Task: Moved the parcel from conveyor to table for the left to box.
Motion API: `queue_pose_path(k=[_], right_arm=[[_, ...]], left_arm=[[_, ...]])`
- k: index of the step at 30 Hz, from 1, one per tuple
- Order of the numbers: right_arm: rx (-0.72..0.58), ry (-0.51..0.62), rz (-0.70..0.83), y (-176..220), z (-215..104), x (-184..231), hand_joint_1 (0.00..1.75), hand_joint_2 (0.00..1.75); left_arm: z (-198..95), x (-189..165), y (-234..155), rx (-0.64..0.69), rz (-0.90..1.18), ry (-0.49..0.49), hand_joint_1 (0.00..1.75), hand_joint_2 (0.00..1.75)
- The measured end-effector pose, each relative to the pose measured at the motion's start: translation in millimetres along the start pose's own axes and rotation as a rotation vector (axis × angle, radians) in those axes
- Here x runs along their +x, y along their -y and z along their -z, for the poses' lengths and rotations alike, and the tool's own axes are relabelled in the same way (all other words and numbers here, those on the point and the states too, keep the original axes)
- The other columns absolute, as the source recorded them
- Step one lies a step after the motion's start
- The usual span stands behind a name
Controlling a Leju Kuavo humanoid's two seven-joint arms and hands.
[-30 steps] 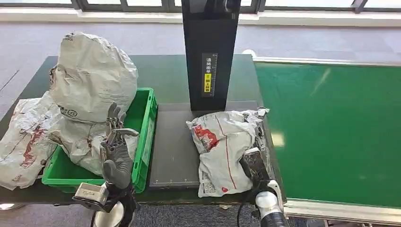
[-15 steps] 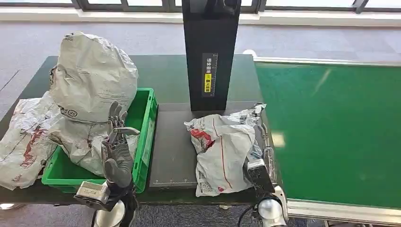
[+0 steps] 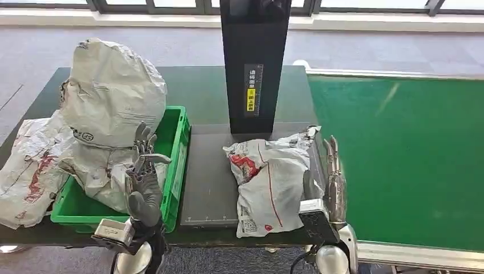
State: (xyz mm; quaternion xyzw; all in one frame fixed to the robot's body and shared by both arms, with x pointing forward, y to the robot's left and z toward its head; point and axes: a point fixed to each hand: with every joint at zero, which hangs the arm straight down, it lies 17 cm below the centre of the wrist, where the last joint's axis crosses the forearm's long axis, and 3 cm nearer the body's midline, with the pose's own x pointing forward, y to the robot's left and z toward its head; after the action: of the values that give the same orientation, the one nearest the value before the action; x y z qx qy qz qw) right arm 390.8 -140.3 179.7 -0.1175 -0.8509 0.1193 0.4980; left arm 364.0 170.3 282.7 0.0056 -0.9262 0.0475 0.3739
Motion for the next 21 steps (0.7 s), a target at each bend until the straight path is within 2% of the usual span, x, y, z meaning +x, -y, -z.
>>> queue_pose_path(k=[13,16,21], right_arm=[[-0.006,-0.01,-0.003,-0.3,-9.1,1.5,0.0,0.0],[-0.049,0.028,0.011,10.9,-12.7,12.5,0.0,0.0],[-0.09,0.133,0.01,22.5,-13.4,44.7,0.0,0.0]], left_arm=[[-1.3,-5.2,3.4,-0.013,-0.004,-0.011,0.0,0.0],[-0.7,-6.9,7.5,-0.031,-0.007,-0.012,0.0,0.0],[-8.6,-24.0,32.5,-0.145,0.058,-0.036,0.0,0.0]])
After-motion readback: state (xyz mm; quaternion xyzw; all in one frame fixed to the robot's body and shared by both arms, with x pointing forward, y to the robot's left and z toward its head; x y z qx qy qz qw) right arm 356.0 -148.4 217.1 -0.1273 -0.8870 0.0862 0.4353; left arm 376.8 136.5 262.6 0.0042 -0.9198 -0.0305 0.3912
